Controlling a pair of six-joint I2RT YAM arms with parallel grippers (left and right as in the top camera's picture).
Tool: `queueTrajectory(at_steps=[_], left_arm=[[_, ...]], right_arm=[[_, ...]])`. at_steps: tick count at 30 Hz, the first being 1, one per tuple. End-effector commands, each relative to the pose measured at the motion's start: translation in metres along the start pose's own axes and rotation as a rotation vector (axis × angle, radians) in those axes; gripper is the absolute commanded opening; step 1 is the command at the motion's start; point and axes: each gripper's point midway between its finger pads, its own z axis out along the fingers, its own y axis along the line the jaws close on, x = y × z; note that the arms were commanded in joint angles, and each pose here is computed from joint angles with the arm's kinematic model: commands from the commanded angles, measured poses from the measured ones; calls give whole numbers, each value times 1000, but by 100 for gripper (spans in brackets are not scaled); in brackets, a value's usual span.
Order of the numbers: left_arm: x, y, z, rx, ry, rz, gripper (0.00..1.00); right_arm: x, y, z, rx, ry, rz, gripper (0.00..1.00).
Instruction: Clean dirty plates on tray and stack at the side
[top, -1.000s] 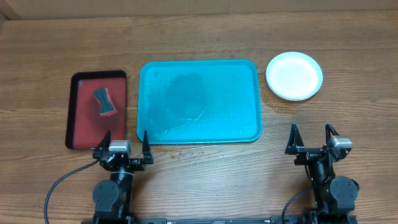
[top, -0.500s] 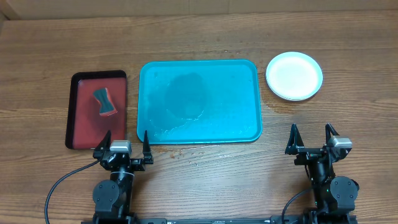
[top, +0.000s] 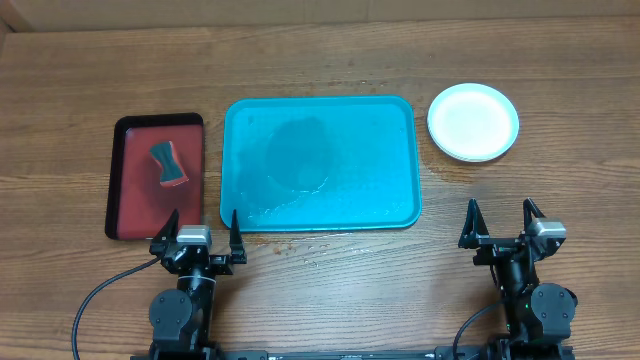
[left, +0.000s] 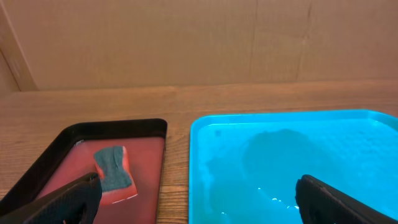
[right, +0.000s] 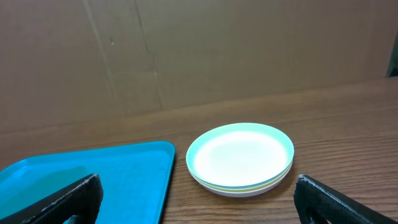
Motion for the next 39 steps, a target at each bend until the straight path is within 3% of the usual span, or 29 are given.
queueTrajectory(at_steps=[1, 13, 39], left_arm=[[-1, -3, 0, 15, -11, 23, 100], [-1, -3, 0, 15, -11, 23, 100], [-1, -3, 0, 15, -11, 23, 100]], right_arm=[[1, -2, 0, 7, -6, -4, 100], [2, 1, 0, -8, -3, -109, 100], [2, 1, 0, -6, -4, -105, 100]])
